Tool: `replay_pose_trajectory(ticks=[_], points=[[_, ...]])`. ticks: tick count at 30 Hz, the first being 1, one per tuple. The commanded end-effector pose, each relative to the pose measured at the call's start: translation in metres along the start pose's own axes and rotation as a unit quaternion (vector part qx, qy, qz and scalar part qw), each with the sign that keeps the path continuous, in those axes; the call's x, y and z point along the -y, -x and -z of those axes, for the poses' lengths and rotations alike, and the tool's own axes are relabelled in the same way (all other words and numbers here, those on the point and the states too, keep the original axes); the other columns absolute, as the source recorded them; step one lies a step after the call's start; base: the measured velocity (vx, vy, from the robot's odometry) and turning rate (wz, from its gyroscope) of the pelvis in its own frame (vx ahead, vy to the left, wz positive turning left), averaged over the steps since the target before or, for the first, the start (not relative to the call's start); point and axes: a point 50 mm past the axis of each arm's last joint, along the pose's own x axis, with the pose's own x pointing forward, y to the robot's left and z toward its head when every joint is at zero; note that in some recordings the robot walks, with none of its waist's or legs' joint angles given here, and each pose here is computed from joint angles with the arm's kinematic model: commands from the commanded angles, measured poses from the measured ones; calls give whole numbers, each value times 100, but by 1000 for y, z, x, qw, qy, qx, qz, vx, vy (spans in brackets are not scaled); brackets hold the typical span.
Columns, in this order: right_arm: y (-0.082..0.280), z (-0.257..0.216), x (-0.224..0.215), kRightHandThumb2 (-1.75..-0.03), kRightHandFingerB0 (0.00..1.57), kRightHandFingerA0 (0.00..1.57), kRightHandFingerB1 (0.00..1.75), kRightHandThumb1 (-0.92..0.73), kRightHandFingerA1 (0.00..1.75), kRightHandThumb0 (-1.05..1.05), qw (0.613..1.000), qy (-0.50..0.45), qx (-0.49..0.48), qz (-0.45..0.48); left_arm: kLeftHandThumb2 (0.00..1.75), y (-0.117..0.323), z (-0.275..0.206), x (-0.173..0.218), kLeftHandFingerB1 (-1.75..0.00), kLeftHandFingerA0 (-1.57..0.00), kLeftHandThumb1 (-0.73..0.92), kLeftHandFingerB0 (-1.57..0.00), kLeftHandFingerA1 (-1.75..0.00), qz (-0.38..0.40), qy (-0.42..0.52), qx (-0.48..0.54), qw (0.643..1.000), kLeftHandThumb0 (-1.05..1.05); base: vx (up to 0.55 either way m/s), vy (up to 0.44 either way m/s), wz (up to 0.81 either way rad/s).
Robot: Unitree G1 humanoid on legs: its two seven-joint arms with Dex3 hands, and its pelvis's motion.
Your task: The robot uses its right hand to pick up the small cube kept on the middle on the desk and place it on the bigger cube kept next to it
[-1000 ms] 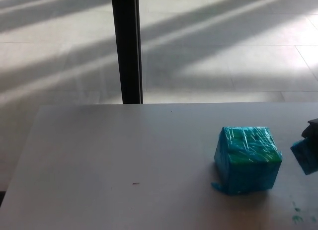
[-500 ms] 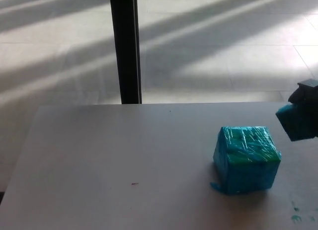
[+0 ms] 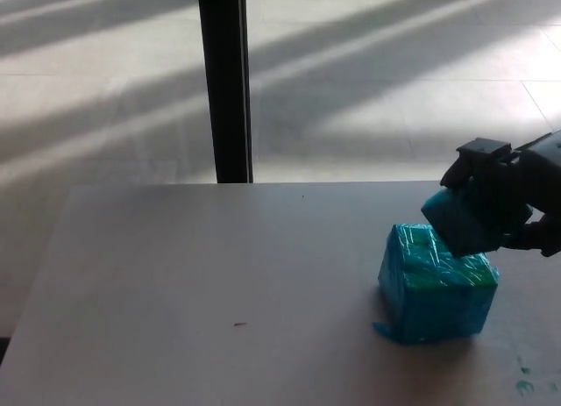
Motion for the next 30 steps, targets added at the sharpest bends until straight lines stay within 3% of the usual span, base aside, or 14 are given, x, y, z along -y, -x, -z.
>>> replay_pose_trajectory(ticks=[1, 3, 7, 8, 9, 11, 12, 16, 17, 18, 21, 22, 23, 30], points=[[-6, -1, 6, -70, 70, 83, 138, -72, 175, -31, 1000, -4, 3, -21, 65, 2, -4, -6, -31, -41, 79, -30, -37, -10, 2, 7, 1000, -85, 0, 0, 0], [-6, 0, 4, -70, 68, 80, 141, -71, 175, -27, 999, 0, 1, -35, 65, 1, -4, -6, -31, -42, 80, -29, -39, -10, 3, 5, 1000, -84, 0, 0, 0], [-7, 0, 1, -64, 86, 82, 76, -70, 167, -31, 998, 10, -7, -61, 65, 1, -5, -5, -30, -41, 80, -27, -38, -8, 1, 5, 1000, -85, 0, 0, 0], [-8, 0, 0, -64, 86, 82, 76, -70, 167, -31, 998, 10, -6, -60, 65, 1, -5, -5, -30, -41, 80, -27, -38, -7, 4, 5, 1000, -85, 0, 0, 0], [-9, -1, -4, -63, 70, 82, 126, -70, 168, -31, 998, 9, -5, -68, 65, 1, -4, -5, -31, -41, 80, -28, -37, -9, -2, 6, 1000, -84, 0, 0, 0], [-10, -1, -5, -63, 70, 82, 126, -70, 168, -31, 997, 8, -7, -76, 65, 1, -4, -5, -31, -41, 80, -28, -37, -9, -3, 6, 1000, -84, 0, 0, 0], [-13, -3, -8, -68, 63, 79, 155, -72, 174, -26, 997, 5, -11, -82, 65, 1, -5, -4, -31, -41, 80, -29, -37, -7, -1, 5, 1000, -84, 0, 0, 0], [-17, -4, -11, -72, 64, 79, 159, -69, 175, -23, 997, -4, -9, -81, 65, 0, -6, -4, -30, -41, 79, -27, -38, -7, 3, 6, 1000, -85, 0, 0, 0], [-17, -5, -14, -74, 62, 96, 150, -68, 174, -21, 997, -9, -10, -81, 65, 1, -6, -4, -31, -40, 80, -28, -37, -4, -1, 6, 1000, -84, 0, 0, 0], [-20, -7, -15, -75, 63, 77, 154, -73, 175, -26, 996, -9, -8, -83, 65, 1, -6, -4, -31, -42, 80, -29, -36, -8, -4, 6, 1000, -83, 0, 0, 0], [-24, -9, -20, -79, 64, 78, 155, -71, 175, -26, 996, -7, -7, -88, 65, 1, -6, -5, -31, -39, 80, -30, -36, -7, -4, 7, 1000, -86, 0, 0, 0], [-25, -10, -21, -81, 65, 79, 154, -70, 175, -25, 996, -5, -6, -87, 100, 1, -5, -5, -45, -33, 63, -24, -49, -6, -5, 7, 1000, -84, 0, 0, 0], [-26, -10, -23, -85, 67, 94, 144, -65, 171, -19, 996, -6, -8, -90, 100, 1, -5, -6, -45, -34, 63, -25, -49, -8, -6, 5, 1000, -84, 0, 0, 0], [-30, -3, -32, -78, 66, 92, 141, -64, 171, -19, 993, -3, -43, -107, 99, 1, -6, -5, -45, -34, 62, -24, -49, -8, 7, 2, 1000, -84, 0, 0, 0]])
